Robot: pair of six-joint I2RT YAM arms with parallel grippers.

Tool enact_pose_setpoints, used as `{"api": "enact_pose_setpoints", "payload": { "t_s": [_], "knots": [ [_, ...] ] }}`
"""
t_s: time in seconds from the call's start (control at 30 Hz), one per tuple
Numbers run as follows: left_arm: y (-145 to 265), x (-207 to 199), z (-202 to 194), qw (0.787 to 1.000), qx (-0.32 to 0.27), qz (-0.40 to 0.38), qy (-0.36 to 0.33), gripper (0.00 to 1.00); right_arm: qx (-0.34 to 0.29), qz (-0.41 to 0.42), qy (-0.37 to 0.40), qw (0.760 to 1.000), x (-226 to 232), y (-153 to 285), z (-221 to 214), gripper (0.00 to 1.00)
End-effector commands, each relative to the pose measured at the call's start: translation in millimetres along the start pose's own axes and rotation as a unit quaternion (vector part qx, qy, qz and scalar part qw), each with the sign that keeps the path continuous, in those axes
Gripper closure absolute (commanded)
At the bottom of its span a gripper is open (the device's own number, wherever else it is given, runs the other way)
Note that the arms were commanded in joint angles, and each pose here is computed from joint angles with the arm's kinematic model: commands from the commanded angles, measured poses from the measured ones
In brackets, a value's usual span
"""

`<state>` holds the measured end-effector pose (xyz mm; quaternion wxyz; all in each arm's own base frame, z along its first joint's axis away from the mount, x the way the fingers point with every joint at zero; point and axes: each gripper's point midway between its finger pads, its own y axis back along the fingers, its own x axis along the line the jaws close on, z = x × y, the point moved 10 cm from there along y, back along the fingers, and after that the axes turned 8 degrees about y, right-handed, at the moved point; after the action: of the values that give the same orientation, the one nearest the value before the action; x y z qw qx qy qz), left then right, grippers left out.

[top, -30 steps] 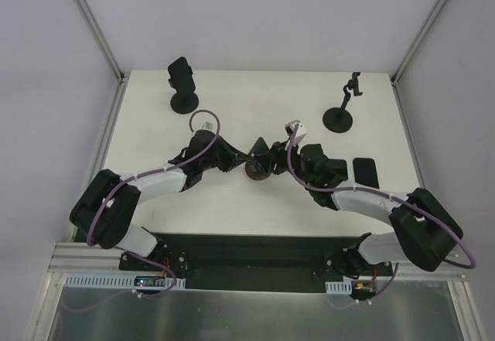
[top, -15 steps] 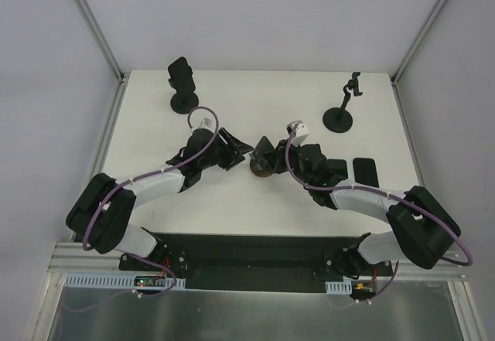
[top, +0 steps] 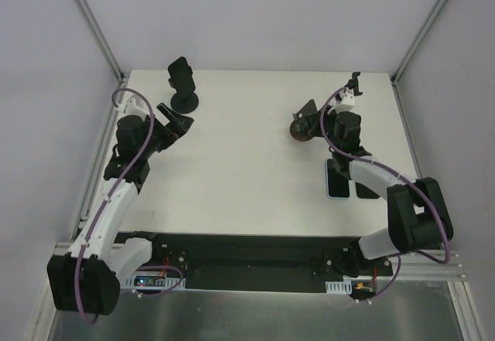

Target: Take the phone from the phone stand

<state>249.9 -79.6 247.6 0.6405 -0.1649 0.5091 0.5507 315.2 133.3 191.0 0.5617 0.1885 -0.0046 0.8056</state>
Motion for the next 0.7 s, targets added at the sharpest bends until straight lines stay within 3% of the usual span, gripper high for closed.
{"api": "enact_pose_setpoints", "payload": {
  "t_s": [0.0,0.17,0.67],
  "knots": [
    [48.5,1.0,28.7,0.98,-0.072,0.04,-0.181,0.01,-0.038,0.021,-0.025,0.999,-21.9,-25.3,31.5,0.99],
    [71.1,11.1,31.4,0.958,-0.142,0.067,-0.239,0.01,-0.038,0.022,-0.052,0.998,-45.8,-56.1,40.9,0.99],
    [68.3,18.0,29.0,0.955,-0.133,0.073,-0.255,0.01,-0.017,0.005,-0.062,0.998,-69.7,-98.9,23.3,0.99]
  ]
}}
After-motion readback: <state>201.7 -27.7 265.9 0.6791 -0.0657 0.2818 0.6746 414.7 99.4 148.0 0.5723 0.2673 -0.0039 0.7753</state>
